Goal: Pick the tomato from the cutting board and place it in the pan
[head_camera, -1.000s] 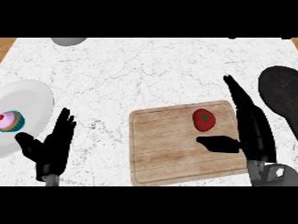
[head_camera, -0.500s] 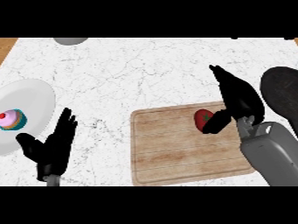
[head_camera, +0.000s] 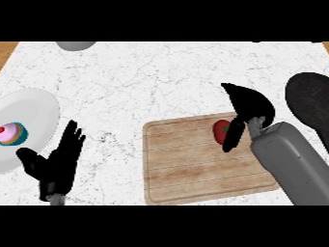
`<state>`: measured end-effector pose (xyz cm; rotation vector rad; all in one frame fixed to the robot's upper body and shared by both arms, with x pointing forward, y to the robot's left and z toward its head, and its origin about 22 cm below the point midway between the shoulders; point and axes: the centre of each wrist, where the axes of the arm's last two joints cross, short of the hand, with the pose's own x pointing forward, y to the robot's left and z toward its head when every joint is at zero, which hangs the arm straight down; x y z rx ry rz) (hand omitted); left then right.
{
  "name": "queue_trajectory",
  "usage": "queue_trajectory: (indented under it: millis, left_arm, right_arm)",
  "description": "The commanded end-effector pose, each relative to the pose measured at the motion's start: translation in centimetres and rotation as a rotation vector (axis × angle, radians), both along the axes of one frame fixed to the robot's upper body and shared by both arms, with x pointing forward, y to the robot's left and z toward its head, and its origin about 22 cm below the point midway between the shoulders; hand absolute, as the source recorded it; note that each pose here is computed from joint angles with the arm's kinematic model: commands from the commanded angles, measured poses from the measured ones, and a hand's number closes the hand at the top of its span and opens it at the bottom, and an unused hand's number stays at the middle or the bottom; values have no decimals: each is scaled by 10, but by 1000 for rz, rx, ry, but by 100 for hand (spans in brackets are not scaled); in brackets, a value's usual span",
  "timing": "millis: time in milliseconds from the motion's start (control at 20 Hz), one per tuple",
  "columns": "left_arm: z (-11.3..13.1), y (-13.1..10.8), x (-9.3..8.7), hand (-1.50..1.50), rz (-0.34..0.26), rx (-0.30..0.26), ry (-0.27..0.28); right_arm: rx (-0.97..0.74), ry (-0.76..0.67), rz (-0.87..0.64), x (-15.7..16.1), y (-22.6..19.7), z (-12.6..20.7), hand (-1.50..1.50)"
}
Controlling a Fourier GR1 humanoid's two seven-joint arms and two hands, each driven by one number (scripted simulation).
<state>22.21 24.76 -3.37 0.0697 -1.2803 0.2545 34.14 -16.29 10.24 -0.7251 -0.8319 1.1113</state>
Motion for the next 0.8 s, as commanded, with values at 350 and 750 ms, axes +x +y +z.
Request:
queue_trajectory:
  millis: [350,750]
  left_arm:
    - [-18,-13,-11,0,9,4,46]
    - [-10,-5,0,0,-1,-18,62]
  right_arm:
    - [49,17,9,-13,-12,-24,-150]
    - [35,-47,10,-17,-6,-56,-150]
